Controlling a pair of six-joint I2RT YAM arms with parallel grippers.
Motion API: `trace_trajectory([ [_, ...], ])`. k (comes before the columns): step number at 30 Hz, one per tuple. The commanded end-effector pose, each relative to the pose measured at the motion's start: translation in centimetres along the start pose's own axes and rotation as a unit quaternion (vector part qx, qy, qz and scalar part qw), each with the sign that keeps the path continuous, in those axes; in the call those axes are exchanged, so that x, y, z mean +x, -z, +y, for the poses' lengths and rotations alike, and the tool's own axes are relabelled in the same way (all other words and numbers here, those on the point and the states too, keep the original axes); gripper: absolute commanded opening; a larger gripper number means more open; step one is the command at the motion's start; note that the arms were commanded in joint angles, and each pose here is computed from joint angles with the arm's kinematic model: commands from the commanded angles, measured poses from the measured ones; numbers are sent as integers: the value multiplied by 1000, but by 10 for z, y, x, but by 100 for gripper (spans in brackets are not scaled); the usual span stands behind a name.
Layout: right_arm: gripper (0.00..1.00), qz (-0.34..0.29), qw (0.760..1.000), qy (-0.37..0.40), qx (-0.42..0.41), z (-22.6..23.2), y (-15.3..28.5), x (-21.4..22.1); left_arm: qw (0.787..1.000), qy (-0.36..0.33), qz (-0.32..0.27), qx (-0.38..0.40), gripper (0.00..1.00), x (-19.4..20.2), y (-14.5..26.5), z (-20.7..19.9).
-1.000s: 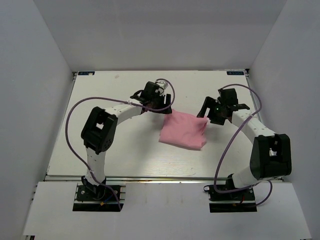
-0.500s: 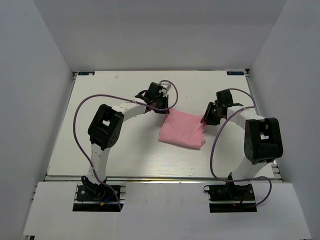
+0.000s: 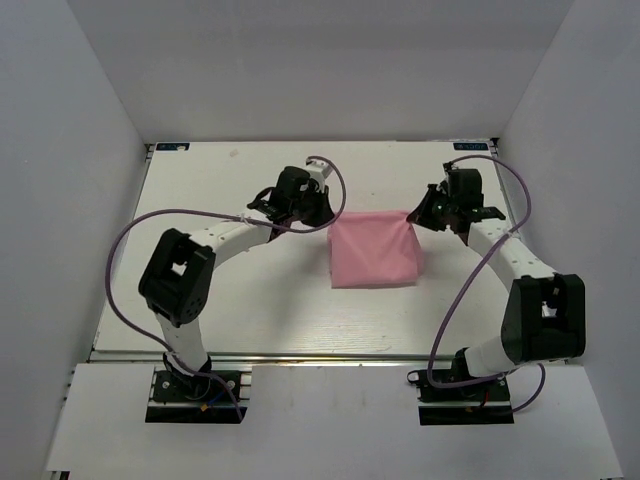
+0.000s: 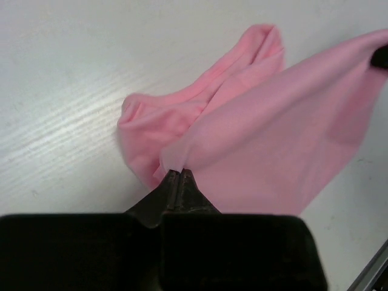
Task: Fold and stack the t-shirts
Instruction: Smooth out wrinkles on the folded tshirt
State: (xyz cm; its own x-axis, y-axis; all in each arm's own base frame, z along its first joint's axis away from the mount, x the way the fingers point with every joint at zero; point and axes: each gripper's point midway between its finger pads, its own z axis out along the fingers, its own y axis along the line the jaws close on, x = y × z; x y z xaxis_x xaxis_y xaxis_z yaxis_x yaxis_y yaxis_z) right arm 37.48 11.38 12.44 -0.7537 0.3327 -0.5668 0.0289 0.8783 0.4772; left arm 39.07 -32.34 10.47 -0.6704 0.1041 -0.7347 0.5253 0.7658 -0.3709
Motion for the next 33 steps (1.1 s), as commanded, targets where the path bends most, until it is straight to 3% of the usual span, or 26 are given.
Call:
trace_trajectory([
  [1,0,-20,1000,14,-1,0,1,-10,995,-26,-99,6,0,-59,33,-19],
  [5,0,5,1000,11,14,-10,-23,-9,994,-22,-102,-24,0,-65,23,-8],
  [10,0,-12,999,10,32,-16,-50,-33,996,11,-61,-60,0,-40,-24,27],
  [15,0,10,998,-20,52,-37,-97,-30,989,22,-78,-122,0,-55,-55,59],
  [18,0,-1,998,-39,55,-38,-104,-40,986,28,-80,-144,0,-63,-67,68],
  [20,20,-5,998,-40,54,-37,-109,-44,987,28,-82,-138,0,-68,-69,65],
  [21,37,-7,997,-43,59,-40,-111,-45,986,27,-86,-137,0,-73,-69,64],
  [22,46,-5,997,-41,60,-42,-112,-45,987,27,-85,-132,0,-73,-71,63],
  [23,52,-11,998,-38,52,-37,-111,-54,987,28,-81,-139,17,-73,-70,64],
  [25,71,-6,999,-21,44,-32,-107,-57,986,28,-76,-146,30,-78,-68,64],
  [26,82,-13,999,-16,40,-26,-102,-65,985,29,-72,-152,58,-79,-66,65],
  [27,90,-15,999,-5,35,-23,-98,-68,985,30,-61,-156,78,-75,-62,66],
  [28,90,-26,999,0,22,-14,-88,-76,985,30,-67,-154,99,-80,-58,63],
  [33,90,-34,999,8,7,-1,-58,-70,987,27,-82,-138,99,-90,-24,46],
])
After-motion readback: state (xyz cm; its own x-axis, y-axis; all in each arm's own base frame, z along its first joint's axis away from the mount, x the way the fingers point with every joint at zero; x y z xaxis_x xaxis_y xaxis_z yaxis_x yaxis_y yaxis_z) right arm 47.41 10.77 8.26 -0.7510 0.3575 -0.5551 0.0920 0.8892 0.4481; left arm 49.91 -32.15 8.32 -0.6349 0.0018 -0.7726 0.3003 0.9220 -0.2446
